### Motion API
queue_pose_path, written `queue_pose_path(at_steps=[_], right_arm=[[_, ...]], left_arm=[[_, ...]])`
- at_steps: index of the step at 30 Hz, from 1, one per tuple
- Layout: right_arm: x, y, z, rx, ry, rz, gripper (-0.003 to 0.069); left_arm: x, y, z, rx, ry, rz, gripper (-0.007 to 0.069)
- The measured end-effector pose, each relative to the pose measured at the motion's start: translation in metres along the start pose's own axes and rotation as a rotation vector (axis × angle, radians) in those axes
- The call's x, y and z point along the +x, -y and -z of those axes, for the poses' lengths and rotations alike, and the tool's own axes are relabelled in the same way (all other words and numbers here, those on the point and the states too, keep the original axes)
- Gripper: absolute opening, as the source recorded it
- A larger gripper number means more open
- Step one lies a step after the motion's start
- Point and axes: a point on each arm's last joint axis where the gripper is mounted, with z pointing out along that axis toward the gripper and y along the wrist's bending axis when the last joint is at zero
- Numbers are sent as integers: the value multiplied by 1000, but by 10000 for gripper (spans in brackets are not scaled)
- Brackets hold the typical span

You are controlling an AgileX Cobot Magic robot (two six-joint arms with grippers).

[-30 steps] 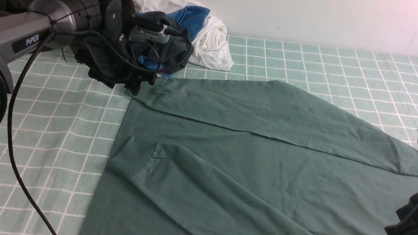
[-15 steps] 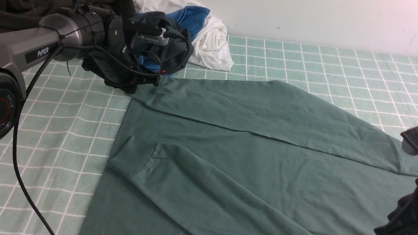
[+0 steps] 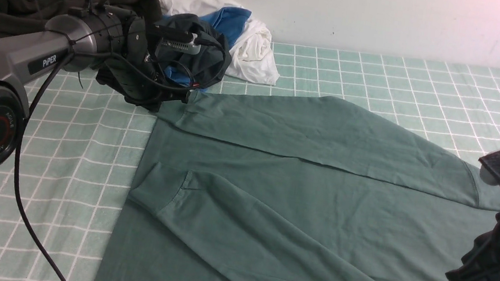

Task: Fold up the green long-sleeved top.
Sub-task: Use the left arm to clamp the cuff farthest from it, then use the left arm to drag and drop the cuff onto the cuff closest to the left arm

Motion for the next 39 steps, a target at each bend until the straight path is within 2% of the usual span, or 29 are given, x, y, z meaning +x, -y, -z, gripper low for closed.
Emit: queue_pose_path(at_steps=[1, 8, 11, 13, 15, 16, 18, 19, 20, 21, 23, 28, 33, 39], right_arm=[[0, 0, 0, 0, 0, 0, -14], [0, 0, 0, 0, 1, 0, -14], [0, 0, 0, 0, 4, 0, -14], [-1, 0, 0, 0, 7, 0, -14], [-1, 0, 0, 0, 8, 0, -14], [-1, 0, 0, 0, 8, 0, -14], [-1, 0, 0, 0, 8, 0, -14], [-1, 0, 0, 0, 8, 0, -14], [-1, 0, 0, 0, 8, 0, -14], [-1, 0, 0, -1, 8, -1, -14], [-1, 0, 0, -2, 8, -1, -14], [-1, 0, 0, -2, 8, -1, -14], [-1, 0, 0, -2, 8, -4, -14], [-1, 0, 0, -2, 8, -4, -14]], left_arm=[[0, 0, 0, 0, -2, 2, 81], [1, -1, -2, -1, -5, 40, 372], [1, 0, -2, 14, -1, 57, 414], [1, 1, -2, 23, -2, 64, 397], [1, 2, -2, 27, -2, 63, 332], [1, 2, -2, 28, -2, 63, 323], [1, 2, -2, 31, -2, 57, 193], [1, 2, -2, 32, -2, 56, 182], [1, 2, -2, 34, -2, 48, 106], [1, 2, -2, 34, -2, 41, 63], [1, 2, -2, 36, -2, 26, 18], [-2, 4, 4, 39, 10, -49, -3], [-13, 13, 30, 45, 64, -106, -3], [-27, 38, 104, 78, 117, -153, -3]])
